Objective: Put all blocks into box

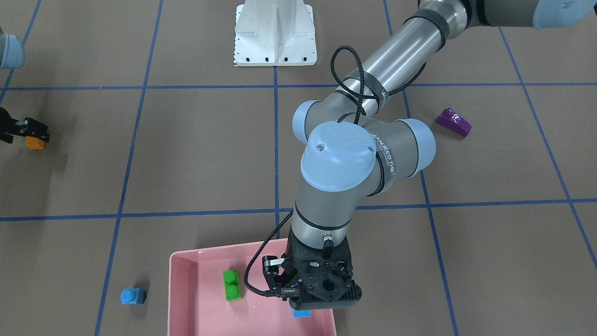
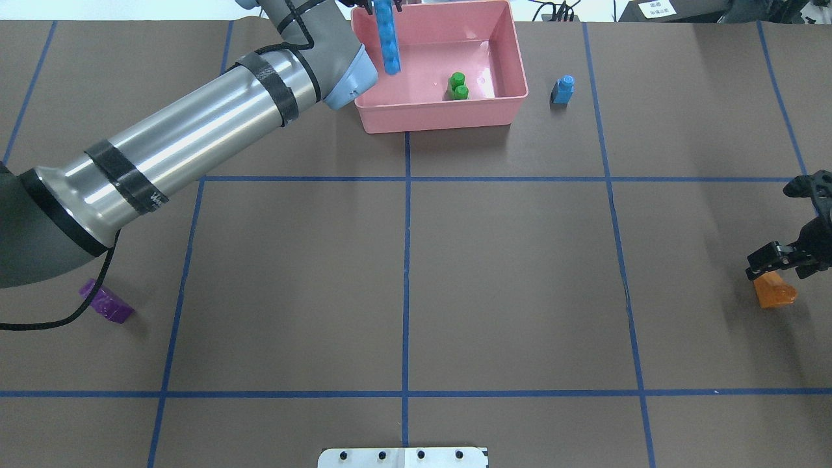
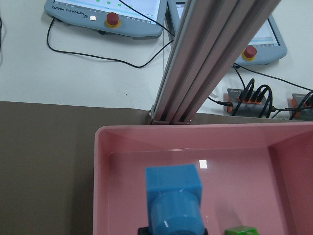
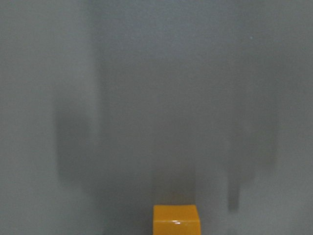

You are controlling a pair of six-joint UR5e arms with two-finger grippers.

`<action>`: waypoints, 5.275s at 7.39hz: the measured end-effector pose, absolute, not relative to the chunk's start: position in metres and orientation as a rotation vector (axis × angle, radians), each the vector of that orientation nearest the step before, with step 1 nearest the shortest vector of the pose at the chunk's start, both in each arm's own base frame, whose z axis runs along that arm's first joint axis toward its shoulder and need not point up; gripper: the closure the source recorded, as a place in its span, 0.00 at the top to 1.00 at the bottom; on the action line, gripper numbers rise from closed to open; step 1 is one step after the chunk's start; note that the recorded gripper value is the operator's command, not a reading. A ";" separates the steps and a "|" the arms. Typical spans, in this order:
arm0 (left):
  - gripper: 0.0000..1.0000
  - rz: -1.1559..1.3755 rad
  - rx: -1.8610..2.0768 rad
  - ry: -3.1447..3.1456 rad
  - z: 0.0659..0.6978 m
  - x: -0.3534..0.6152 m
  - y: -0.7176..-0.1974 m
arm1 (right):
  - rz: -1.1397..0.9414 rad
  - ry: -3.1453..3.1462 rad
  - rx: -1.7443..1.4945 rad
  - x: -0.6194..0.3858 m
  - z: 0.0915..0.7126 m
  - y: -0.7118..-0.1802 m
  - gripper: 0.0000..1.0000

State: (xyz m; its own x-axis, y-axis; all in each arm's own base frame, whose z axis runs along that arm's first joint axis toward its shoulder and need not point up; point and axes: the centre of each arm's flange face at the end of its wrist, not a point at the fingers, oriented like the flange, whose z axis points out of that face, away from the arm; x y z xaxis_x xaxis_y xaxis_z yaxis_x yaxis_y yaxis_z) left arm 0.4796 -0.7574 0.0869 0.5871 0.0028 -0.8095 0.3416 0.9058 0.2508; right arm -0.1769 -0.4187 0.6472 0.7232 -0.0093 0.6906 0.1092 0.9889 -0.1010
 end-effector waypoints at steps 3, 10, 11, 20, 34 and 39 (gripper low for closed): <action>0.93 -0.119 0.331 0.911 0.067 0.460 -0.743 | -0.053 -0.777 -0.176 -0.180 0.652 -0.417 0.00; 1.00 0.691 0.262 0.569 0.329 0.269 -0.509 | 0.045 -0.866 -0.205 -0.205 0.527 -0.527 0.00; 1.00 0.736 0.238 0.551 0.366 0.254 -0.488 | 0.076 -0.852 -0.202 -0.224 0.466 -0.578 0.00; 0.97 -0.038 -0.275 0.701 0.484 0.216 -0.401 | 0.349 -0.878 0.085 -0.429 0.205 -0.799 0.06; 0.78 -0.705 -0.405 0.740 0.546 0.289 -0.388 | 0.371 -0.800 0.095 -0.363 0.319 -0.815 1.00; 0.00 -0.716 -0.417 0.725 0.554 0.290 -0.381 | 0.334 -0.748 0.083 -0.332 0.386 -0.813 1.00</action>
State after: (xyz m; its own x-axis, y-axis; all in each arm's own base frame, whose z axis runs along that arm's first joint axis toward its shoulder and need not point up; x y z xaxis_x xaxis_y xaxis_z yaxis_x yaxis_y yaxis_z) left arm 0.2896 -0.3806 0.5541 0.5312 -0.7166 -0.4520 0.4438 0.6898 -0.5720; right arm -0.3315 -0.8130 0.3858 0.6833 0.2681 0.6791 -0.3269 0.9440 -0.0437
